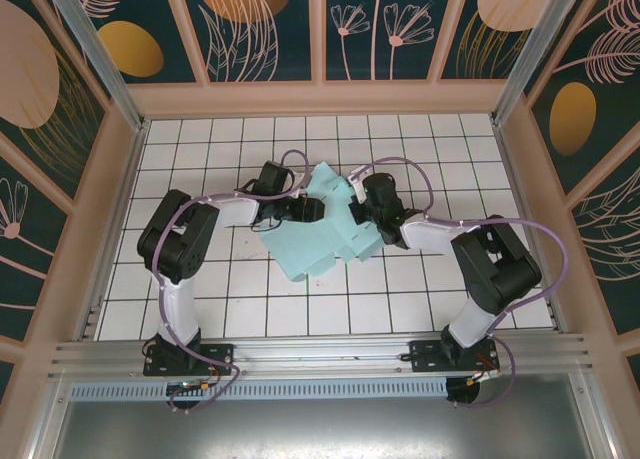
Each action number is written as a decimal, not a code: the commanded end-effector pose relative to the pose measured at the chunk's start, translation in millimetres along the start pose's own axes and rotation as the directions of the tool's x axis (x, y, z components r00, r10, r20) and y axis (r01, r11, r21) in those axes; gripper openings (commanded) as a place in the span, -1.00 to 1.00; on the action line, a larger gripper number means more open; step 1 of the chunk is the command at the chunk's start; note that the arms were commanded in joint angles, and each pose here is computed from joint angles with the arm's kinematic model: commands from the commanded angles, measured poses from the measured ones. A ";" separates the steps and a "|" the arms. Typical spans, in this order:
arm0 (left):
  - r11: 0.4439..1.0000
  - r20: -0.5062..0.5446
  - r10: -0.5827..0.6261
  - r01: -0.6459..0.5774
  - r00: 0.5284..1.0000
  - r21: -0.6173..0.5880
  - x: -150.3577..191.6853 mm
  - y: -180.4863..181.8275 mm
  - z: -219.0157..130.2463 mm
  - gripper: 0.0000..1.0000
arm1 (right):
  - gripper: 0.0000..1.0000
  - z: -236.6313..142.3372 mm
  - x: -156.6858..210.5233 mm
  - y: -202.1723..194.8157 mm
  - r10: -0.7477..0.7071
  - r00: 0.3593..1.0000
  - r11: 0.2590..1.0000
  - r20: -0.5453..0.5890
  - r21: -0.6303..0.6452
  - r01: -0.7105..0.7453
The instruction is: Fold the paper box
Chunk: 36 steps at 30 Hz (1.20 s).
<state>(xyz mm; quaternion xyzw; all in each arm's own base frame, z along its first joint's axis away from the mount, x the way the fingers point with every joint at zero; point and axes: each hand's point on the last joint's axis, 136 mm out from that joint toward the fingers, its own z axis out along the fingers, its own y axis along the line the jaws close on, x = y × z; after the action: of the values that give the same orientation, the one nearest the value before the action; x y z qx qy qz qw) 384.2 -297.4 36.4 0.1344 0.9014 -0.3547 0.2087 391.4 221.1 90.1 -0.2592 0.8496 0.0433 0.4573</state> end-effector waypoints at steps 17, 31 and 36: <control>0.857 -0.213 0.077 -0.174 0.974 -0.486 52.2 70.8 27.4 -0.68 | -1.00 3.2 -31.3 3.8 0.010 0.998 1.000 0.068 0.014 -0.011; 0.794 -0.214 0.106 -0.212 0.971 -0.569 70.9 72.0 29.6 -0.67 | -1.00 2.9 -35.3 1.3 0.024 0.997 0.999 0.075 0.026 -0.026; 0.950 0.033 0.044 -0.032 0.999 -0.310 18.0 2.5 4.9 -0.35 | -1.00 -0.5 -34.0 -2.8 0.016 0.997 0.999 0.077 0.048 -0.020</control>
<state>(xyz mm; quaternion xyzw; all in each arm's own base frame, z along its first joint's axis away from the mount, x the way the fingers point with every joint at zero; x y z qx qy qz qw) 404.7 -292.0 21.2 0.1315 0.9313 -0.1254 0.3155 403.7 222.0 101.9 -0.2481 0.8461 0.0209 0.4713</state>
